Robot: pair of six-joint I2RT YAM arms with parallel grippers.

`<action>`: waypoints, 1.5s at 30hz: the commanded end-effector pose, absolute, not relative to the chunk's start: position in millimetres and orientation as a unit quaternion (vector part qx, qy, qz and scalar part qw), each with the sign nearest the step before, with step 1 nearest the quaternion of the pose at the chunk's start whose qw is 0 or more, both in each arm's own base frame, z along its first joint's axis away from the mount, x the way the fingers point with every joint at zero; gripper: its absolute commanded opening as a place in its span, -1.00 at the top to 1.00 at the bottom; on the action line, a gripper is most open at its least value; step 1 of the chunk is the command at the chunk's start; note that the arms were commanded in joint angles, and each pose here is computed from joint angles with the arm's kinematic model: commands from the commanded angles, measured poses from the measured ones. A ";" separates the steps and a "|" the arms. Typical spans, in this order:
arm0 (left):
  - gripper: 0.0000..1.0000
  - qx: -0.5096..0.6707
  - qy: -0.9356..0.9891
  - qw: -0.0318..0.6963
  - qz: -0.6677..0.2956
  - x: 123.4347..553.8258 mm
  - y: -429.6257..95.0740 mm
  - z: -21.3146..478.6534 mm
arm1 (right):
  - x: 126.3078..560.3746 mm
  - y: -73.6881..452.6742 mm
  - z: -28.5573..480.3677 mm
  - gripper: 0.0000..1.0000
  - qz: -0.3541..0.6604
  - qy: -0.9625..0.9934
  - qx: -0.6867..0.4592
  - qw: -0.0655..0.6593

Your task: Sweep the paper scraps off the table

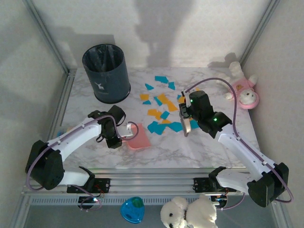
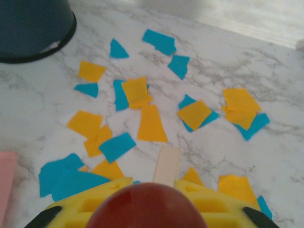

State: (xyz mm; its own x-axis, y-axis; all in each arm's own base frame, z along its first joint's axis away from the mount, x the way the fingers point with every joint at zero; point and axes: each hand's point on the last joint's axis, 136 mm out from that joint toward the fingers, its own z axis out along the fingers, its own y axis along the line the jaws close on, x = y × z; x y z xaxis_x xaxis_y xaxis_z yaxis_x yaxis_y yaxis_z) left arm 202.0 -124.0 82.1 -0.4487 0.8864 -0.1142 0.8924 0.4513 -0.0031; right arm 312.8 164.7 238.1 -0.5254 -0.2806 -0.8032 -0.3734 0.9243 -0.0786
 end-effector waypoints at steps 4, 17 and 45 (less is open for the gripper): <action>0.64 0.534 0.845 0.020 -0.035 199.2 -125.3 86.4 | 305.8 179.9 232.8 1.00 0.085 0.862 -0.219 0.449; 0.63 0.531 0.847 -0.013 -0.032 207.8 -128.1 75.3 | 306.2 222.5 228.6 1.00 0.151 0.844 -0.255 0.448; 0.64 0.522 0.851 -0.040 -0.038 227.3 -141.2 68.8 | 299.1 296.9 202.1 1.00 0.208 0.822 -0.339 0.408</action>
